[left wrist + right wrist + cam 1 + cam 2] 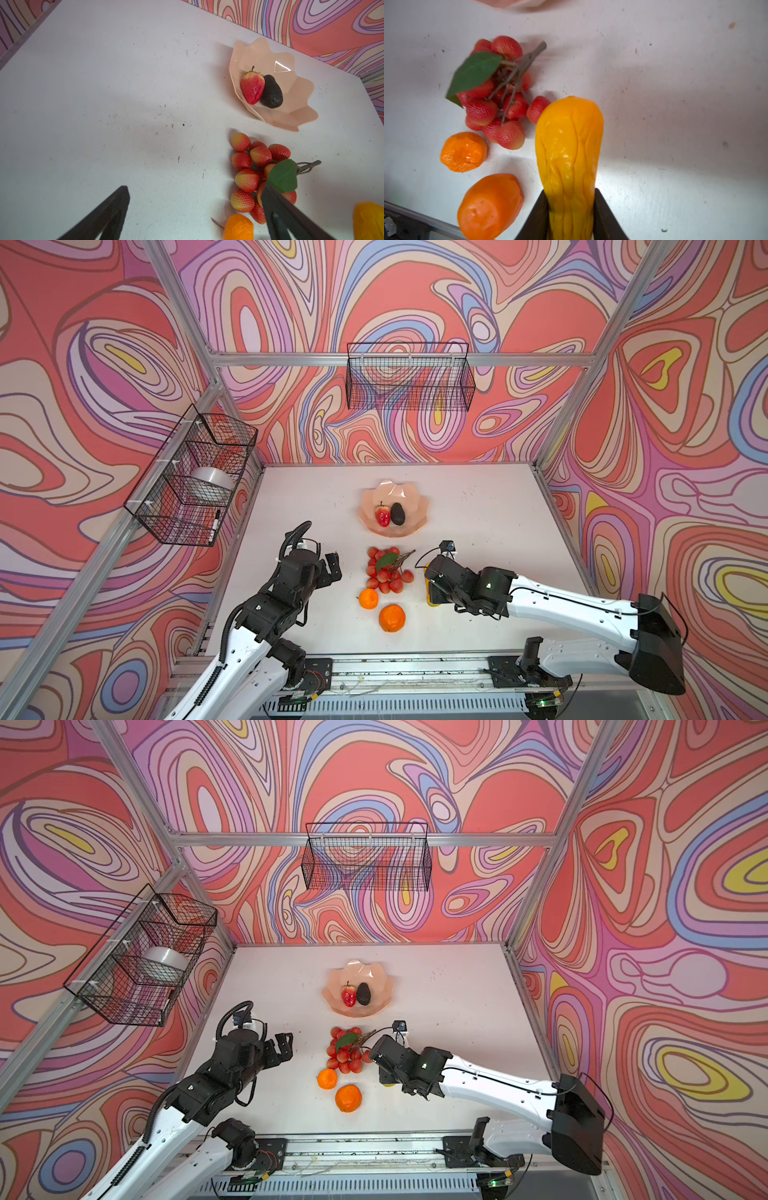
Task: Place and organize the fake fruits in the fruit bowl
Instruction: 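Grasp the yellow fruit with the right gripper while the left gripper withdraws, then place the yellow fruit in the bowl beside the avocado with the right gripper, then grasp the small tangerine with the left gripper while the right gripper withdraws, then carry the tangerine with the left gripper and drop it in the bowl, then grasp the large orange with the right gripper while the left gripper withdraws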
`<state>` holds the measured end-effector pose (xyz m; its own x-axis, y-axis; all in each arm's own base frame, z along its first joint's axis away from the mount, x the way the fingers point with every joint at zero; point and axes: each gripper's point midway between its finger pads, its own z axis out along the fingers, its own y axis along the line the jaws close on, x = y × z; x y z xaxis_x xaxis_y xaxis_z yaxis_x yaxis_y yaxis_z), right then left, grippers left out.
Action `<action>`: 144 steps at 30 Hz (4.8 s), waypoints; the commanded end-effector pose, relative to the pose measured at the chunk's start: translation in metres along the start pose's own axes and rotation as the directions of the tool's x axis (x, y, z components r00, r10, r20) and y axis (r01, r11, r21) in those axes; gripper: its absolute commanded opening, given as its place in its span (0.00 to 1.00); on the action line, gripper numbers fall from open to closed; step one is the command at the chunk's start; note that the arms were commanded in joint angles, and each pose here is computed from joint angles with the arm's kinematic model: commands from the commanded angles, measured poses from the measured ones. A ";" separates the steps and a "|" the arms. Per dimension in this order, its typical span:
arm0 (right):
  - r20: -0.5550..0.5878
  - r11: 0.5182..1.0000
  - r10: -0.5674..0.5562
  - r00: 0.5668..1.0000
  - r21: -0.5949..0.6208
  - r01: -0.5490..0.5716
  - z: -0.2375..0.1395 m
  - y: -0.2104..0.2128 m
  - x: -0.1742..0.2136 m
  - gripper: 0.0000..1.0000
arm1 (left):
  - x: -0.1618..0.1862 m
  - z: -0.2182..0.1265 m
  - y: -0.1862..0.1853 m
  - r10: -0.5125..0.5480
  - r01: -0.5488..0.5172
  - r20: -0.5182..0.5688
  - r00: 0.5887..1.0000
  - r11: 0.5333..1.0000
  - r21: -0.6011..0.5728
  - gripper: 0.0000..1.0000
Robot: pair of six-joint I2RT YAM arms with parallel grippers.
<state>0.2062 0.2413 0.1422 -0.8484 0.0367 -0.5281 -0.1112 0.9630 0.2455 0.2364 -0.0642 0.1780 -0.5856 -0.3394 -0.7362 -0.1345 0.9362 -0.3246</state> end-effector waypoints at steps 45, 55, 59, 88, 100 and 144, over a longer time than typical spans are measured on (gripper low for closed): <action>0.148 0.997 0.070 0.986 -0.039 -0.065 0.116 -0.001 -0.249 0.73 | 0.133 0.022 -0.057 0.024 0.135 -0.491 0.871 0.949 0.285 0.86; 0.220 0.979 0.162 0.962 -0.161 -0.128 0.029 -0.039 -0.162 0.87 | 0.155 0.048 -0.061 0.057 0.065 -0.525 0.849 0.975 0.210 0.86; 0.200 0.975 0.204 0.958 -0.127 -0.181 0.019 -0.063 -0.128 0.87 | 0.155 0.058 -0.069 0.043 0.079 -0.521 0.853 0.974 0.211 0.80; 0.184 0.973 0.230 0.956 -0.033 -0.228 0.007 -0.096 -0.091 0.84 | -0.014 0.064 -0.169 0.479 -0.428 -0.248 0.842 0.873 0.233 0.35; 0.237 0.971 0.229 0.944 0.012 -0.239 -0.043 -0.118 -0.077 0.84 | 0.003 0.184 -0.181 0.484 -0.489 -0.389 0.784 0.867 0.094 0.35; -0.132 0.959 -0.175 0.976 -0.246 0.138 0.030 0.093 0.078 0.89 | -0.023 -0.027 0.001 -0.037 0.036 0.178 0.983 0.999 0.011 1.00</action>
<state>0.1400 0.3204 0.0899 -0.8878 -0.1967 -0.4161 -0.3555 0.8674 0.3483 0.2465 -0.0772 0.2250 -0.4398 -0.2755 -0.8548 -0.0305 0.9558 -0.2924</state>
